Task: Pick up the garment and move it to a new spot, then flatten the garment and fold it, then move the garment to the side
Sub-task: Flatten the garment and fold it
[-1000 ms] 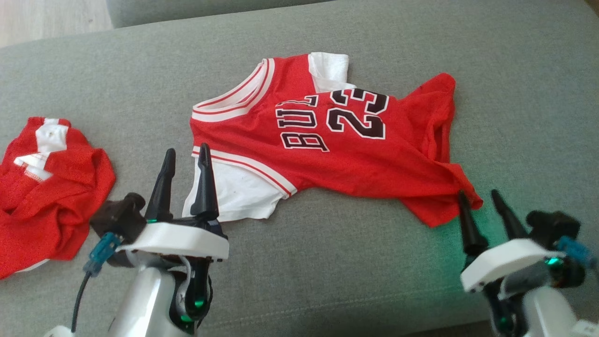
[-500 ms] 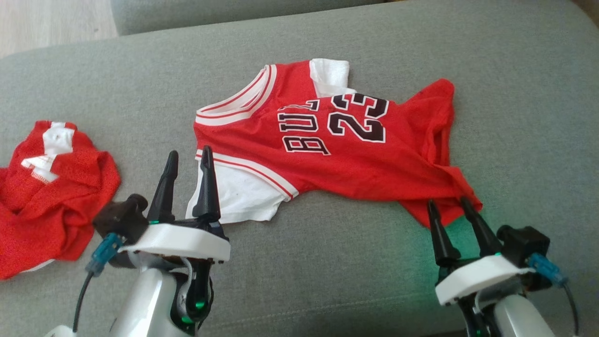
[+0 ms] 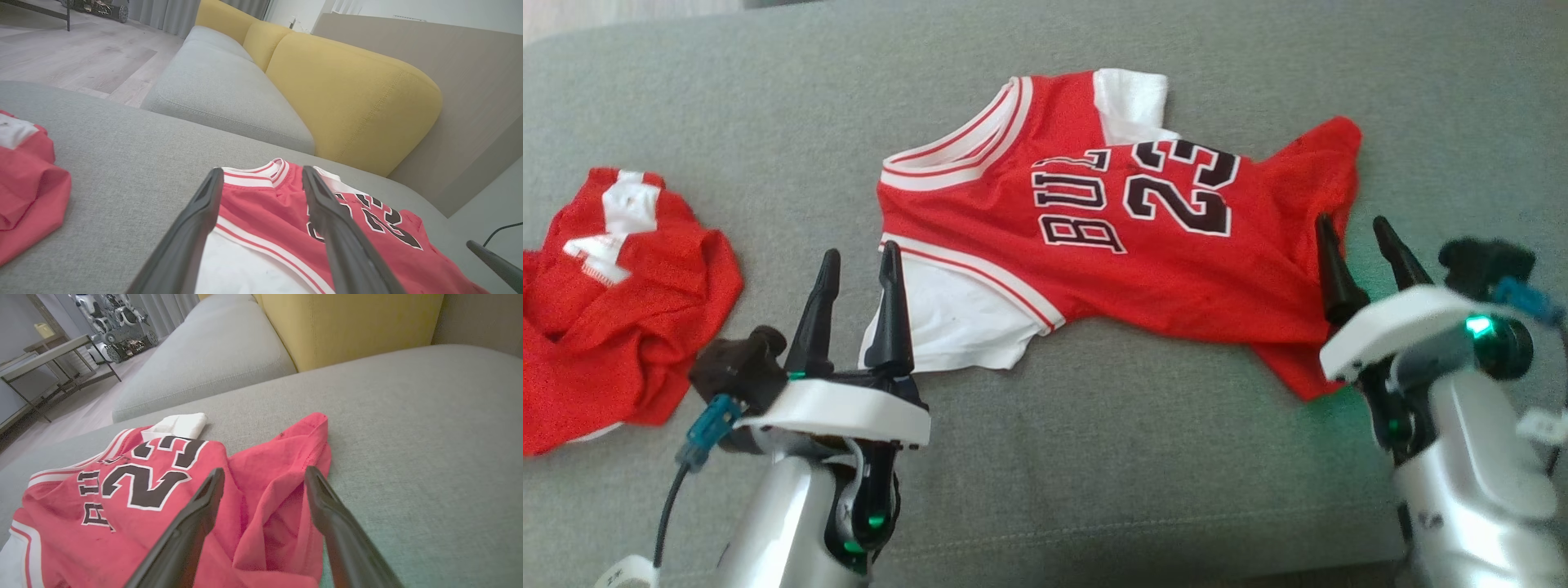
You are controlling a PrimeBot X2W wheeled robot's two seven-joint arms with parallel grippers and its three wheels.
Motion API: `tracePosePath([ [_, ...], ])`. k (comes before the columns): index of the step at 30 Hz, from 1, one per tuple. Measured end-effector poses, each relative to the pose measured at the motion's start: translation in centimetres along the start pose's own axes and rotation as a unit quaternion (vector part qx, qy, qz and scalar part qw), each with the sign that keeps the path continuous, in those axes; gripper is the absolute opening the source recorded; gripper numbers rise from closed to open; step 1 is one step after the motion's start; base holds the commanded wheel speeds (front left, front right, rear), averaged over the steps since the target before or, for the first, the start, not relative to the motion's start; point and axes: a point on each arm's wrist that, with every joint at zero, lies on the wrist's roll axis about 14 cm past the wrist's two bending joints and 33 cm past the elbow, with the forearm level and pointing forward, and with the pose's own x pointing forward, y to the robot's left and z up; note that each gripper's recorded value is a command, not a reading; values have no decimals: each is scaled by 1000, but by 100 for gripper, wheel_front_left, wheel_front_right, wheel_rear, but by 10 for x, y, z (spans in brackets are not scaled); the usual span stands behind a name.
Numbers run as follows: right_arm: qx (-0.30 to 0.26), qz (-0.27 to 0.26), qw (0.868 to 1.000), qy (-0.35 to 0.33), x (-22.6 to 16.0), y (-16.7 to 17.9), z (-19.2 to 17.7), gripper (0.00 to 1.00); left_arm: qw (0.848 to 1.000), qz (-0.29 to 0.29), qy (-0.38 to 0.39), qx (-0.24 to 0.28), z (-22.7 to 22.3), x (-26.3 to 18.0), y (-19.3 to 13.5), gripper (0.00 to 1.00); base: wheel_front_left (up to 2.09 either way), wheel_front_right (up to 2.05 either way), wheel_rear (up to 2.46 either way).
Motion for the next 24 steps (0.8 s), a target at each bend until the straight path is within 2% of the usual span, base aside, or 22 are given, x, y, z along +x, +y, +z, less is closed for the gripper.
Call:
tracePosePath([
  [7, 33, -3, 993, 115, 22, -3, -32, 100, 1000, 10, 1, 2, -1, 2, 9, 100, 0, 0, 0],
  [11, 40, -3, 989, 142, 28, -5, -40, 100, 1000, 18, 4, 3, -3, 1, 14, 100, 0, 0, 0],
  [13, 54, -1, 988, 145, 32, -2, -40, 0, 1000, 20, 5, 3, -3, 1, 16, 100, 0, 0, 0],
  [19, 57, -3, 989, 139, 43, -7, -31, 0, 1000, 23, 5, 4, -4, 2, 18, 100, 0, 0, 0],
  [24, 46, -9, 993, 108, 54, -16, -8, 0, 1000, 25, 2, 5, -1, 3, 20, 100, 0, 0, 0],
])
